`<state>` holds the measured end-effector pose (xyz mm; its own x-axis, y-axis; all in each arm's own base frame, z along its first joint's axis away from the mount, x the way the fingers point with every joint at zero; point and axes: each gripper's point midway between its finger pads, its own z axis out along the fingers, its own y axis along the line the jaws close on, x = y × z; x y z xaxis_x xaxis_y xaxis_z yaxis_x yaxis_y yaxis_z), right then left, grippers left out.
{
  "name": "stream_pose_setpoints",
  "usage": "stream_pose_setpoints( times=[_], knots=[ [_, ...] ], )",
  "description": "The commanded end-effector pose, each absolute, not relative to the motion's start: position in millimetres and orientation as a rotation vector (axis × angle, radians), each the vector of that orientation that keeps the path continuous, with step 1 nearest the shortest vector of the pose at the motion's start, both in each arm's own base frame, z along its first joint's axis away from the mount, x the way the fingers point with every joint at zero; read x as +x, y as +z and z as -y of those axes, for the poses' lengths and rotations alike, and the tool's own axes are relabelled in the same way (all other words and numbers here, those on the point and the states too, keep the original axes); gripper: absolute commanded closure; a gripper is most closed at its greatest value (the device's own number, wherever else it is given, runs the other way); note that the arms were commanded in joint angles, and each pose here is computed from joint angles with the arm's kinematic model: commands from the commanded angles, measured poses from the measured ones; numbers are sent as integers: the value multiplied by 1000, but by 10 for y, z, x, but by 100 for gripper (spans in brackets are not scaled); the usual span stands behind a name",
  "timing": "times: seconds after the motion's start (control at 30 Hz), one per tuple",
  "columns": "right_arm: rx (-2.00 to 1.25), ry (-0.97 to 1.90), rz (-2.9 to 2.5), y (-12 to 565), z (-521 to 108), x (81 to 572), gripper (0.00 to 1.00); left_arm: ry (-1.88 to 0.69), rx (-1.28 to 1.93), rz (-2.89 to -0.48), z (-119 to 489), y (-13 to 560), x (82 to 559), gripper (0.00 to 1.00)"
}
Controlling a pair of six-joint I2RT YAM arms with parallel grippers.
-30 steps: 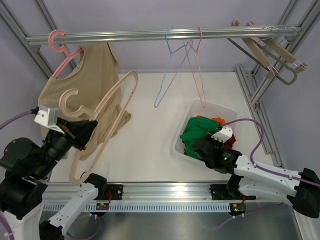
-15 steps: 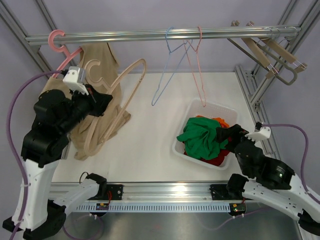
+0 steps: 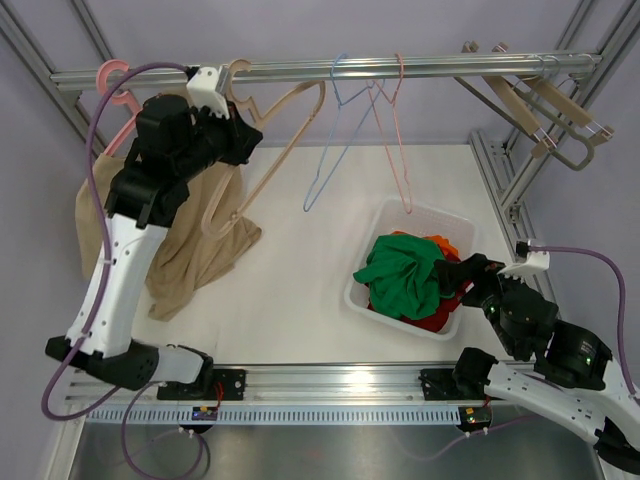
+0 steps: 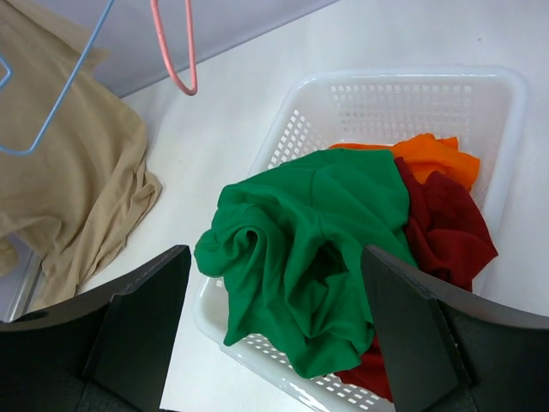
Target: Remove the t-shirt from the hanger
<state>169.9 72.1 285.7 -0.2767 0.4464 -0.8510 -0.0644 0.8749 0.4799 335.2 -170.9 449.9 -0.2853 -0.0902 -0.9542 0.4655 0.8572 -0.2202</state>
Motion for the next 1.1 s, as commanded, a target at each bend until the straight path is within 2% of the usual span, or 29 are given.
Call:
stream_pose_setpoints(
  times=[0.0,0.23,0.47,0.7,1.07],
  knots=[
    [215,590,-1748,2971,-898,1708,12,-583,332,-1667,1862,4852,3548,100],
    [145,663,-1722,3114,-1058,1689,13,-545,332,-1713,1991,4679,4010,100],
    [89,700,-1737,3111,-1283,1729,13,-569,364,-1740,2157,4542,4272,100],
    [77,730,-1731,3116,-1379,1742,14,-524,381,-1829,2157,4132,4330,100],
    [53,773,-1732,3143,-1470,1719,14,-442,374,-1864,2035,4012,4186,100]
  ],
)
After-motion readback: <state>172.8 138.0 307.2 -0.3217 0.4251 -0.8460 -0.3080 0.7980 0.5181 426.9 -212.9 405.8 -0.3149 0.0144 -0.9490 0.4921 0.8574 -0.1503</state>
